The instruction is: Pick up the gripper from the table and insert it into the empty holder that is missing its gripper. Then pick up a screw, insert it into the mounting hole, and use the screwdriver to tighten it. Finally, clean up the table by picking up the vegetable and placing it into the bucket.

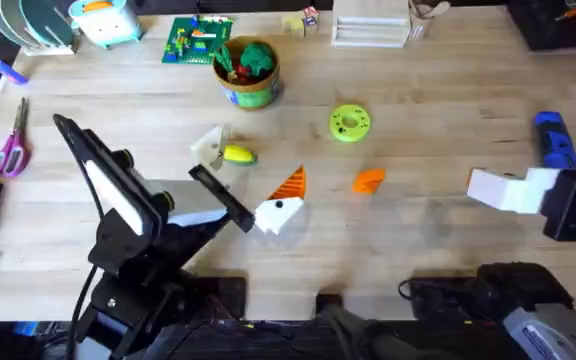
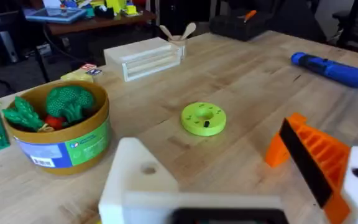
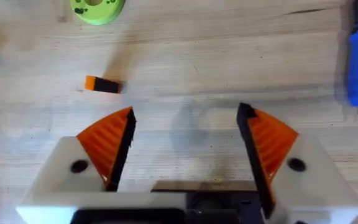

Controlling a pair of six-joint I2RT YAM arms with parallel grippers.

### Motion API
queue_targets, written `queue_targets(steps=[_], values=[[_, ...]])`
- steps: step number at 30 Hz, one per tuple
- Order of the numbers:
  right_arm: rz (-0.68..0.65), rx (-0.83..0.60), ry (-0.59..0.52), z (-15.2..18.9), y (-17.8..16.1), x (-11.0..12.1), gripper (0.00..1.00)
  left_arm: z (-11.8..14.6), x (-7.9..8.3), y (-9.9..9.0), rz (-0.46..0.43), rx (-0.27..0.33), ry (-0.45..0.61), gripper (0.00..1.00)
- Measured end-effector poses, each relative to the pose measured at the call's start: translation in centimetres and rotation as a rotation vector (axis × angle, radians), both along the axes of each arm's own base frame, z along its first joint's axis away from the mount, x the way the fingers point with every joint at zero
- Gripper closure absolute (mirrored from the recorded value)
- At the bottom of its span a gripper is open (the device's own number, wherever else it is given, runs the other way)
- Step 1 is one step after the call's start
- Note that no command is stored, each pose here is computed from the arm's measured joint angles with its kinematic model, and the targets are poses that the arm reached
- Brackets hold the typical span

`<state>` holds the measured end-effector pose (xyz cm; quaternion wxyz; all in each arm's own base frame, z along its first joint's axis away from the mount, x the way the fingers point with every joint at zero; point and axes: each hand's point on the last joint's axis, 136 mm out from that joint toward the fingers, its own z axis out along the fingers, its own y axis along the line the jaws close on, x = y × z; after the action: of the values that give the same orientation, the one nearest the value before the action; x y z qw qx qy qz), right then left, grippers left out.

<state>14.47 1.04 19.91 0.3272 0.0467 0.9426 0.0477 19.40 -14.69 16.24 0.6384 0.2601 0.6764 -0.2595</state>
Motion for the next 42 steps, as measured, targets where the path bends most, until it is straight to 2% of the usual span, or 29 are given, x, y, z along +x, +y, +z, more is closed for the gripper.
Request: queue_targets(steps=[17, 20, 23, 27, 30, 33, 38, 42], values=[[0.0, 0.0, -0.001, 0.0, 0.0, 0.0, 0.011, 0.0, 0.0, 0.0, 0.0, -0.001, 0.0, 0.007], [0.0, 0.0, -0.037, 0.6, 0.0, 0.7, 0.011, 0.0, 0.0, 0.0, -0.004, -0.002, 0.001, 0.008], [0.0, 0.001, -0.058, 0.9, 0.0, 1.1, 0.011, 0.1, -0.3, -0.3, -0.026, -0.022, 0.017, 0.008], [0.017, 0.019, -0.096, 1.6, 0.4, 1.8, 0.011, 0.1, -0.8, -0.8, -0.063, -0.078, 0.073, 0.008], [0.123, 0.005, -0.138, 2.3, 1.5, 2.6, 0.01, 0.1, -1.2, -1.1, -0.088, -0.11, 0.106, 0.009], [0.241, -0.019, -0.12, 2.0, 2.5, 3.6, 0.01, 0.1, -1.4, -1.3, -0.104, -0.126, 0.123, 0.008], [0.46, -0.043, 0.041, -0.9, 4.9, 4.6, 0.011, 0.1, -1.6, -1.5, -0.118, -0.138, 0.138, 0.008], [0.682, -0.07, 0.161, -3.4, 8.0, 4.4, 0.01, 0.1, -1.6, -1.5, -0.121, -0.141, 0.141, 0.009]])
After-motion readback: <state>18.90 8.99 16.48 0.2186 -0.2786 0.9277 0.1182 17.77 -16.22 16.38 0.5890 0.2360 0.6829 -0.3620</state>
